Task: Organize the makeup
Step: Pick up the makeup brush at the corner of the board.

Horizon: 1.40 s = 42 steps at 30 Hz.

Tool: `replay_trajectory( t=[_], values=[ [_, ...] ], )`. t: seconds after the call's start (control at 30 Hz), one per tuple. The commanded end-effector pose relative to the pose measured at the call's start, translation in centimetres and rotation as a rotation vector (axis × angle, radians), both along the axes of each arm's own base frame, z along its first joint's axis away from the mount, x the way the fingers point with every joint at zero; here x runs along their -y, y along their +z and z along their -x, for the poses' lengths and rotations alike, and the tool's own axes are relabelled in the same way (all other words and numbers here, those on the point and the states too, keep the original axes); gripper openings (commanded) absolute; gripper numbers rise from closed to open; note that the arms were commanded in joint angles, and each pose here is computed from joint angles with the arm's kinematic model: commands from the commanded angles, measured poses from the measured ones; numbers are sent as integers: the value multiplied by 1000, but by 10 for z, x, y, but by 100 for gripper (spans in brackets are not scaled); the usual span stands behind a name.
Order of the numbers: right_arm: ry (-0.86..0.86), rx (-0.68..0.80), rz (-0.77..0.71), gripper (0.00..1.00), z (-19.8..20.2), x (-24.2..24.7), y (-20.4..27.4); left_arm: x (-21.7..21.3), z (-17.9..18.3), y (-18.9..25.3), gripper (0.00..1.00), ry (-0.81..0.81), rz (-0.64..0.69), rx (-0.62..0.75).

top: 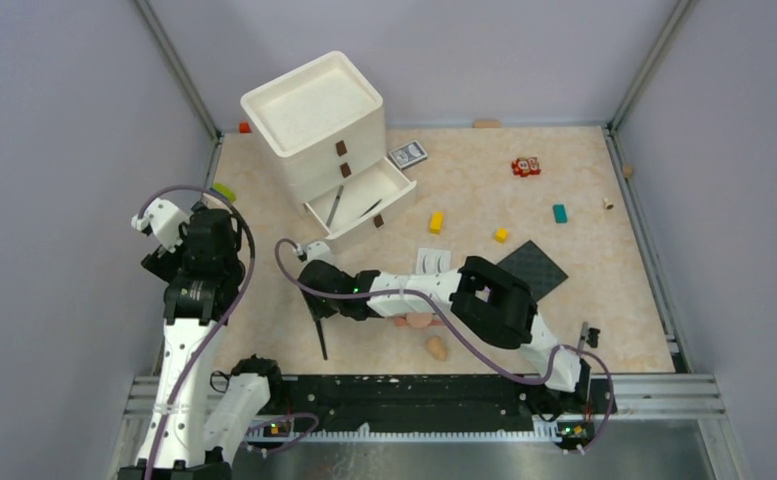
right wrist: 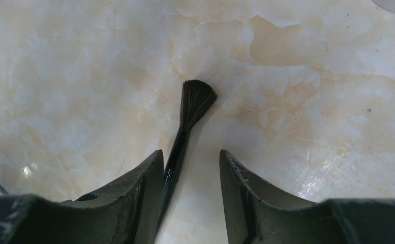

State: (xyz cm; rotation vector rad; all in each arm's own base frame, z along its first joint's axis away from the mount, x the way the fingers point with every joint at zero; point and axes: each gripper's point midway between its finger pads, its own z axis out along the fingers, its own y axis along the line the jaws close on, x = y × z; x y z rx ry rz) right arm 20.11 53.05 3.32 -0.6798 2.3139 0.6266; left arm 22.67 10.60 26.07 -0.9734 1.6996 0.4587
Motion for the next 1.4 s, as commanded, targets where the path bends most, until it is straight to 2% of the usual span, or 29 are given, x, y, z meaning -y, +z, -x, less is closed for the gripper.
replay_trajectory(
  t=[0.0, 0.27, 0.5, 0.63, 0.7, 0.83, 1.0, 1.23, 1.37],
  values=[
    [-10, 93, 52, 43, -3, -7, 3, -11, 9, 18, 99, 90, -10, 62],
    [17, 163, 156, 39, 7, -7, -12, -14, 16, 18, 99, 129, -7, 64],
    [-54, 212, 239, 20, -3, 12, -15, -14, 16, 19, 99, 130, -9, 68],
    [-136, 189, 226, 7, -17, 37, -11, -13, 14, 18, 99, 121, -7, 67],
    [-179, 153, 187, 0, -25, 55, -6, -13, 14, 18, 99, 117, -7, 65],
    [-240, 117, 49, 0, -38, 80, 14, -10, 8, 16, 99, 89, -6, 60],
    [-338, 124, -202, 0, -60, 103, 66, -8, 6, 16, 99, 69, -6, 56],
    [-759, 313, -451, 0, -111, 169, 147, -4, -1, 14, 99, 21, -8, 46],
    [-931, 314, -616, 0, -138, 189, 181, 0, -5, 12, 99, -12, -10, 39]
  ],
)
